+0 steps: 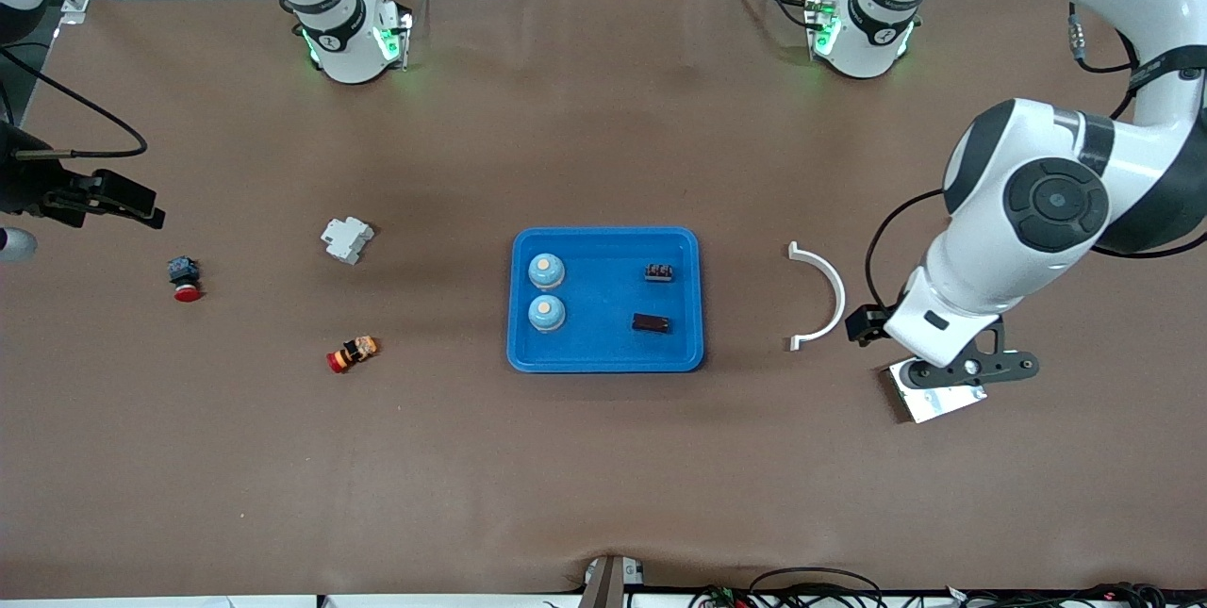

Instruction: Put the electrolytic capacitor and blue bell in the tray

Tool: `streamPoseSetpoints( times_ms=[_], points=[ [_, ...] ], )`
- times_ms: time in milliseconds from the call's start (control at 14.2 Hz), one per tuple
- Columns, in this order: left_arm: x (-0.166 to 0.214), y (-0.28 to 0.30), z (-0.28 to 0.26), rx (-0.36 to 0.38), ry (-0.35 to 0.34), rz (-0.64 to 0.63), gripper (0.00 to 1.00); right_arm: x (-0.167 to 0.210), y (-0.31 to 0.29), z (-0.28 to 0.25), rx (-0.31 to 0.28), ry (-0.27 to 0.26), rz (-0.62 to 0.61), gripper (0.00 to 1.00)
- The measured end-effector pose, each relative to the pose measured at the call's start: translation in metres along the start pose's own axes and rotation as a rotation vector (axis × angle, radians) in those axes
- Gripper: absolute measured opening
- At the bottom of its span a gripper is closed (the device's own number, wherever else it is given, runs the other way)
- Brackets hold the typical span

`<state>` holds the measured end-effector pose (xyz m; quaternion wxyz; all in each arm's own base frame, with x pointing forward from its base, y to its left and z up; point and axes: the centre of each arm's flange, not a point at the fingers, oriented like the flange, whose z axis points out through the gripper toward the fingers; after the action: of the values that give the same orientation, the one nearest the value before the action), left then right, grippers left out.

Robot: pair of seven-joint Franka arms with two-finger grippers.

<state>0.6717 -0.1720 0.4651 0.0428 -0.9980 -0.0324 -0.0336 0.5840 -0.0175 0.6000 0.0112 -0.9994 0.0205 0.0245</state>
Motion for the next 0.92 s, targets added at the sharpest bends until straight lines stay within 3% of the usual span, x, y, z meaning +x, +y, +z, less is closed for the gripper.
streamPoseSetpoints(
  times_ms=[423, 916],
  points=[
    [0.013, -0.048, -0.011, -0.001, 0.019, 0.053, 1.0, 0.0, 0.0, 0.0, 0.0, 0.0, 0.0, 1.0],
    [0.005, -0.094, -0.063, -0.071, 0.035, 0.113, 1.0, 0.0, 0.001, 0.0, 0.0, 0.0, 0.001, 1.0]
  ],
)
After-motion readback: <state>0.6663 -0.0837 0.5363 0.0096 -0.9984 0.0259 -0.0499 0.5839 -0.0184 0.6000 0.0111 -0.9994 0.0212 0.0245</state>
